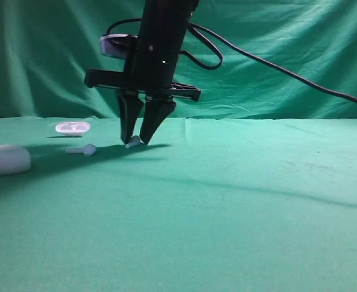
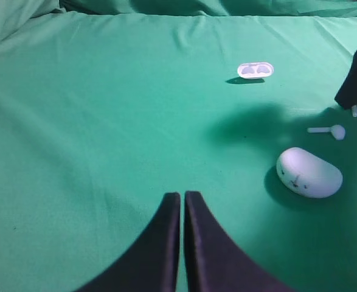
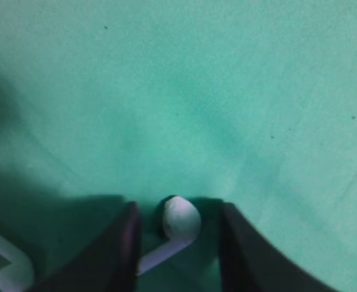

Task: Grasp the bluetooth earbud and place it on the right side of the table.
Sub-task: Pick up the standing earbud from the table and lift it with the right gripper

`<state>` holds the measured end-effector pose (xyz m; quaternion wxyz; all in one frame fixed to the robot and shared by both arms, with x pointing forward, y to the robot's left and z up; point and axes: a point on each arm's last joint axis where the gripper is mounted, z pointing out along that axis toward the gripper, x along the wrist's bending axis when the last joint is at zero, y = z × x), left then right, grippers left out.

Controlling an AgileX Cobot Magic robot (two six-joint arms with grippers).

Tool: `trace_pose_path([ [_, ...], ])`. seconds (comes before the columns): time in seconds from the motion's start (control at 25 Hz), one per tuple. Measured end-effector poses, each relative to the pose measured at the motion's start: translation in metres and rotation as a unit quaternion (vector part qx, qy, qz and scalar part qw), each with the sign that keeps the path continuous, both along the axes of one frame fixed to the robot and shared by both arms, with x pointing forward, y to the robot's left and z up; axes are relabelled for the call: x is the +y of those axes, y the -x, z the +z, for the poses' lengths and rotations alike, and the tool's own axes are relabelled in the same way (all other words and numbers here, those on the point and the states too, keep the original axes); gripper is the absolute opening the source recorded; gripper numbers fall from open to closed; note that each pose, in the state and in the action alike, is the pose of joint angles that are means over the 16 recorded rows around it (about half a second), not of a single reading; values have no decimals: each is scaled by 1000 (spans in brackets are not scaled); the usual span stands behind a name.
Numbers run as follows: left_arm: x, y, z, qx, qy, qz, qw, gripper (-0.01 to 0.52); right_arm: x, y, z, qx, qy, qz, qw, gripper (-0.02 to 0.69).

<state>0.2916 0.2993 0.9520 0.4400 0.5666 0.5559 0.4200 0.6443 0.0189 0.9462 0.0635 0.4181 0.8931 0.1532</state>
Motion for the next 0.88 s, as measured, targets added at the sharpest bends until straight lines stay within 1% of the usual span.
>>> trace_pose_path([
  [0.12,0,0,0,0,0,0,1000,0,-1,-1,10,-7,8,-3,1000,101],
  [0.2,0,0,0,0,0,0,1000,0,-3,-2,20,-15,15,-6,1000,85],
  [0.56,0,0,0,0,0,0,1000,0,-27,-3,91,-76,30,-47,996,83],
  [0.72,0,0,0,0,0,0,1000,0,-56,-2,116,-86,40,-81,992,83],
  [0.88,0,0,0,0,0,0,1000,0,-97,-2,122,-72,60,-125,988,83],
])
